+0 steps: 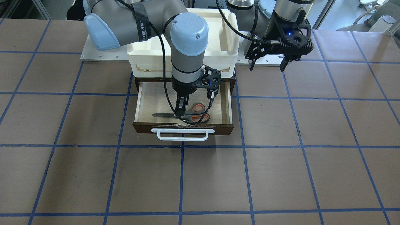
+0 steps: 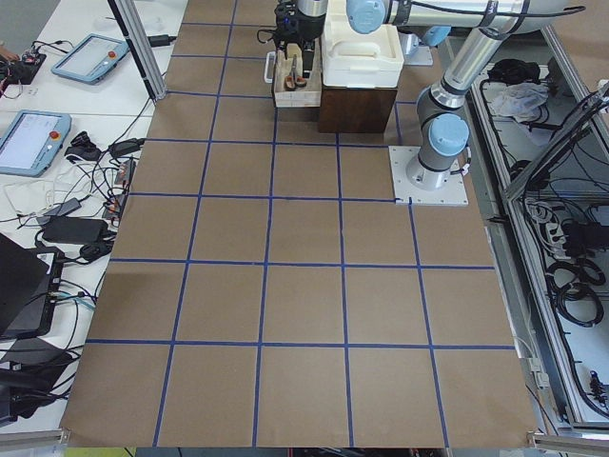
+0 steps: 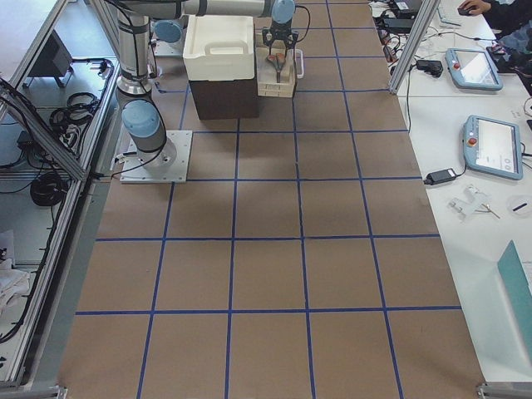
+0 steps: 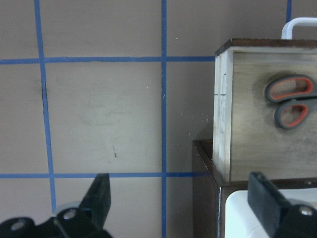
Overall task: Put scissors in drawer and close it
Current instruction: 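Lower the scissors into the drawer and open the right gripper, then raise the right gripper away from the drawer to its rest spot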
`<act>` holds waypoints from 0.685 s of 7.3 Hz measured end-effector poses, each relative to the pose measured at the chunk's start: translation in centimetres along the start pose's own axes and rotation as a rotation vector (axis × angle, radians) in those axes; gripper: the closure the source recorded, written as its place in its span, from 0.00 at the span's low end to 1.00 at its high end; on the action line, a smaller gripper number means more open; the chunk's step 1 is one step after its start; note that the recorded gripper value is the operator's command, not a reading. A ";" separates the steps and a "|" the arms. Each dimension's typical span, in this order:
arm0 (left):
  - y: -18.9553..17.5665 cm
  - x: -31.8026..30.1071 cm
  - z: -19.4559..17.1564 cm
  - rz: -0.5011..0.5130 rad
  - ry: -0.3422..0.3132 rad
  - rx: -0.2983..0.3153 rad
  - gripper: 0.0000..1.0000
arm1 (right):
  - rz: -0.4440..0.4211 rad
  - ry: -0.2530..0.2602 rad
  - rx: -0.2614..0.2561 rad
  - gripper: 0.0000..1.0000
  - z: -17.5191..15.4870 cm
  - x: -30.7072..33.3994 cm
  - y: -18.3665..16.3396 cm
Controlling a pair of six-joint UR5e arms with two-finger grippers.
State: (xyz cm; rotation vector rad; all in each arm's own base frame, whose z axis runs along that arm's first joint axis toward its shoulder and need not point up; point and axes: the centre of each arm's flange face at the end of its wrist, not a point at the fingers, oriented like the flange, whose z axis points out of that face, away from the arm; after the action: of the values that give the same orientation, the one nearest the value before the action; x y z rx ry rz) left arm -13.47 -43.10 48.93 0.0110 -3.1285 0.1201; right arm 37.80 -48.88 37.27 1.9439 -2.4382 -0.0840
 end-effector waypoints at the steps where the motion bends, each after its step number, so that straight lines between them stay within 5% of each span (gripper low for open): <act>1: 0.0 0.0 0.0 0.000 0.000 0.000 0.00 | 0.117 0.034 0.024 0.00 -2.2 0.3 1.2; 5: 0.0 -0.1 0.0 -0.002 0.000 0.001 0.00 | 0.827 0.099 0.132 0.00 -9.3 6.2 12.5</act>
State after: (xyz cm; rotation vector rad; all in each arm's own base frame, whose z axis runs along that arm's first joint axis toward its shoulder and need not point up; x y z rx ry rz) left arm -13.40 -43.08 48.98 0.0138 -3.1285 0.1218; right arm 24.73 -52.39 47.13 0.7970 -2.9946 0.1855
